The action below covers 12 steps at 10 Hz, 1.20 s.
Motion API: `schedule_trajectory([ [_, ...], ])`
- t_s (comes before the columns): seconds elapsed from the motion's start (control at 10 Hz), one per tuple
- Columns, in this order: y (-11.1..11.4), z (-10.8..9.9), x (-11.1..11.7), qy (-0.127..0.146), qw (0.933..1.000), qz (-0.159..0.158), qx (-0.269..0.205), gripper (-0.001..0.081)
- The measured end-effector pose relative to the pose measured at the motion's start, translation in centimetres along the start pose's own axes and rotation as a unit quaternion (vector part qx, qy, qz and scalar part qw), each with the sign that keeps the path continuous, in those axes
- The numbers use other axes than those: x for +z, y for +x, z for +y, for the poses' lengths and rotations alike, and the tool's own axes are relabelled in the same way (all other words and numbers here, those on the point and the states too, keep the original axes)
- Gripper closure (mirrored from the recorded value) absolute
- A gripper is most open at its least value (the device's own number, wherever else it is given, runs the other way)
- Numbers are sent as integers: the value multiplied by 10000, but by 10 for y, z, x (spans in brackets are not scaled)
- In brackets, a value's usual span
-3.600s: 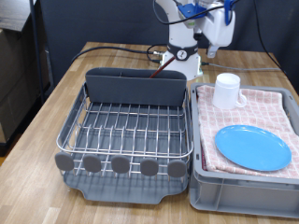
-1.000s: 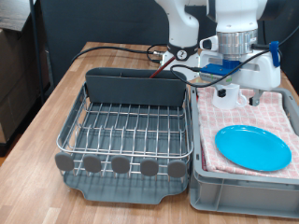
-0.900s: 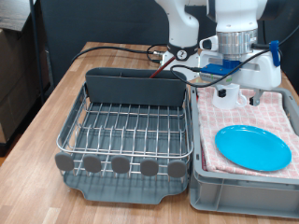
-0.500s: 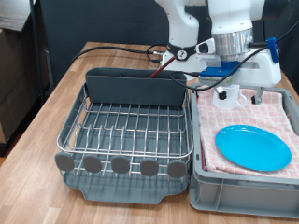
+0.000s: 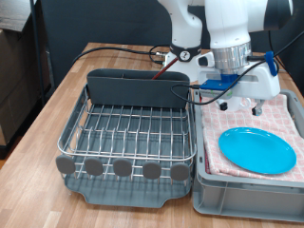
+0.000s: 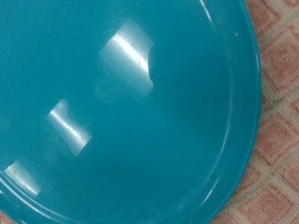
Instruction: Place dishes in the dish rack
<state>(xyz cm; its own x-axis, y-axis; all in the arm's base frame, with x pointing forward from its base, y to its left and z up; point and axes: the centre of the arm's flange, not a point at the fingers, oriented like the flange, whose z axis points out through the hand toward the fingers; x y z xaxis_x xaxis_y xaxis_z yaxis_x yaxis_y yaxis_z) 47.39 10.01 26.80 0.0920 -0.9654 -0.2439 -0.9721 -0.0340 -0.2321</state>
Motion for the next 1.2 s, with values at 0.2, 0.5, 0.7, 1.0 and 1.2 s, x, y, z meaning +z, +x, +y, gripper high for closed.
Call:
schedule_trajectory([
  [0.2, 4, 3, 12, 36, 10000, 43, 48, 3],
  [0.5, 6, 7, 24, 167, 9998, 20, 96, 3],
  [0.7, 7, 7, 30, 228, 9997, -14, 112, 3],
  [1.0, 9, 3, 38, 268, 9996, -67, 100, 3],
  [1.2, 10, 1, 41, 335, 9993, -114, 128, 3],
])
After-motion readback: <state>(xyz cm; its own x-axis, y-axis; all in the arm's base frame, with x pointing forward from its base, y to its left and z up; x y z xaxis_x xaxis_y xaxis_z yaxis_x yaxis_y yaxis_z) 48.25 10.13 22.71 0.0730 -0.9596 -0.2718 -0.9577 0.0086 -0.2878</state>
